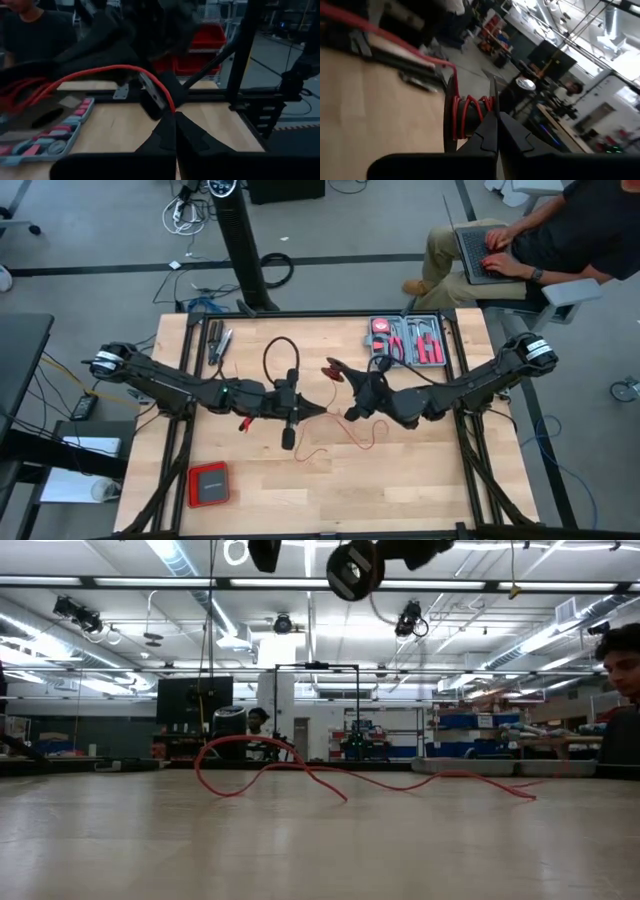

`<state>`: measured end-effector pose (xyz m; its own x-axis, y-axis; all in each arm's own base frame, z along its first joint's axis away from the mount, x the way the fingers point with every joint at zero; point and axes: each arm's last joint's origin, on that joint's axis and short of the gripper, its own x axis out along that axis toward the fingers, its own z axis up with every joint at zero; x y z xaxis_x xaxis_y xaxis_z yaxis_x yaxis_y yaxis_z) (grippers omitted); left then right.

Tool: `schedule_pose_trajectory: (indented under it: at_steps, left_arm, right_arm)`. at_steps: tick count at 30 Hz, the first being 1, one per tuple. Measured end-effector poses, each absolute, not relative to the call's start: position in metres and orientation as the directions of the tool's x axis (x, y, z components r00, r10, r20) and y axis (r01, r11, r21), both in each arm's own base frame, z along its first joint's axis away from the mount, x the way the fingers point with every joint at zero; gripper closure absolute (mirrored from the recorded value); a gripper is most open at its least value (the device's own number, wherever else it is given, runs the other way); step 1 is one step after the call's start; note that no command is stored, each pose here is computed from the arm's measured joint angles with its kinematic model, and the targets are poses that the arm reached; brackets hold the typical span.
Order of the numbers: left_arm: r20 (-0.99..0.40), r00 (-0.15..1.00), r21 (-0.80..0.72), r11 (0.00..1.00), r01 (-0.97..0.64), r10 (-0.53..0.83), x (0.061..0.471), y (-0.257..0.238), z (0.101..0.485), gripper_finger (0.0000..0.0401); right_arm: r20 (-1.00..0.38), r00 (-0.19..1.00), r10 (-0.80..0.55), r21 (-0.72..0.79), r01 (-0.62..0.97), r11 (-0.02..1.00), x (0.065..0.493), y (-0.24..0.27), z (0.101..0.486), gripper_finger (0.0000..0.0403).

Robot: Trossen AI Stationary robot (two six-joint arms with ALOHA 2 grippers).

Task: Coil cords
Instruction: Uncoil the red cable wire from the black spool

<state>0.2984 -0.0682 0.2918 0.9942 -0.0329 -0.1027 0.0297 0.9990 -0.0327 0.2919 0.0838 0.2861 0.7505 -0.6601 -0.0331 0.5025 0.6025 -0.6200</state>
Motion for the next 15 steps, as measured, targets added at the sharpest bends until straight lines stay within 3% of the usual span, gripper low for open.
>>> schedule_pose_trajectory:
  at_steps: [10, 15]
  left_arm:
    - [-0.234, 0.97, -0.058, 0.995, -0.077, 0.061, 0.276, -0.06, 0.296, 0.0401]
    - [-0.368, 0.917, -0.013, 0.986, -0.167, 0.151, 0.27, -0.056, 0.283, 0.0401]
  right_arm:
    - [-0.087, 0.71, -0.699, -0.761, 0.405, 0.506, 0.274, 0.109, 0.273, 0.0403]
    - [-0.108, 0.75, -0.652, -0.739, 0.378, 0.557, 0.267, 0.124, 0.269, 0.0403]
